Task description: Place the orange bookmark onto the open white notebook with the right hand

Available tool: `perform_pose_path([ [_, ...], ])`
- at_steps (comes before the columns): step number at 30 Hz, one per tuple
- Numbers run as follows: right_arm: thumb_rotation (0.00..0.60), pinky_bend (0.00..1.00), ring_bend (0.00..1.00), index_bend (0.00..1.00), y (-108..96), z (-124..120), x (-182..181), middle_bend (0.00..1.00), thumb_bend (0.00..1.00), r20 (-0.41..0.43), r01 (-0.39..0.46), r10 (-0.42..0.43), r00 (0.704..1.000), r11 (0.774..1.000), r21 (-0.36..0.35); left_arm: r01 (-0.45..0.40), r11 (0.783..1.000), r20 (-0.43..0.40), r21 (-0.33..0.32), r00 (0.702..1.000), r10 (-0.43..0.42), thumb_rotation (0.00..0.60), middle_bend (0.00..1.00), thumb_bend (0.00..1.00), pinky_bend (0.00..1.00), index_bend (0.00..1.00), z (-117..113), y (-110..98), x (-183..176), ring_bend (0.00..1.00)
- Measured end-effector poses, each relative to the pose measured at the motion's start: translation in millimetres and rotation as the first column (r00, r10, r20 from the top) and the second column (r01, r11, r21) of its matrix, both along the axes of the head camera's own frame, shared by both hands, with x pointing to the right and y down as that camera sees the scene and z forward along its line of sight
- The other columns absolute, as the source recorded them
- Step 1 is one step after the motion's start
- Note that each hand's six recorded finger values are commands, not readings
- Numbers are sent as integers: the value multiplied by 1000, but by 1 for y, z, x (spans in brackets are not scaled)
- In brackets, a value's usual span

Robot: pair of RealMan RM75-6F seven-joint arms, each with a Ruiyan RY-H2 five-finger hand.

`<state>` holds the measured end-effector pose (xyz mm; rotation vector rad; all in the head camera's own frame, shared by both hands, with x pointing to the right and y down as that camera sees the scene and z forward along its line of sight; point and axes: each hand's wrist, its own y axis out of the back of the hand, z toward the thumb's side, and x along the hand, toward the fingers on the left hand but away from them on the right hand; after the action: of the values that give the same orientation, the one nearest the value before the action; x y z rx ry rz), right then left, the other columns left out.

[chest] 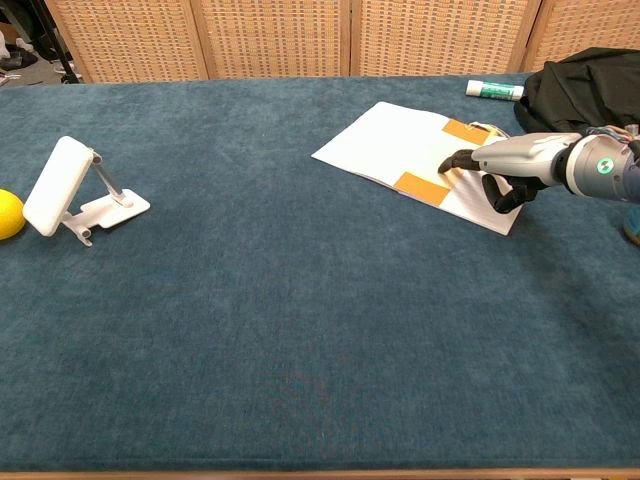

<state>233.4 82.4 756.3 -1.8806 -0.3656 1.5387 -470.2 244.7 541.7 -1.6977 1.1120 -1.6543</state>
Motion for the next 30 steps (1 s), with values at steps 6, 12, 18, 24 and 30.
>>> perform_pose_path([
  [6,600,85,0,50,0,-2,1,0,1000,-1,15,-15,1000,1000,1,-3,1000,0,0,1000,3,600,0,0,0,0,0,0,1,0],
  [12,600,85,0,50,1,-4,0,0,1000,4,35,-35,999,999,3,-4,1000,-1,-2,1000,4,600,0,0,0,0,0,1,1,0],
  [18,600,85,0,50,-4,-5,0,0,1000,3,40,-40,999,999,20,-2,1000,-2,-1,1000,2,600,0,0,0,0,0,0,0,0],
  [24,600,85,0,50,-7,-5,5,0,1000,-3,35,-35,999,999,21,-3,1000,-2,-3,1000,3,600,0,0,0,0,0,0,1,0],
  [30,600,85,0,50,-7,-8,2,0,1000,18,39,-39,999,999,22,-7,1000,-2,-8,1000,7,600,0,0,0,0,1,1,2,0],
])
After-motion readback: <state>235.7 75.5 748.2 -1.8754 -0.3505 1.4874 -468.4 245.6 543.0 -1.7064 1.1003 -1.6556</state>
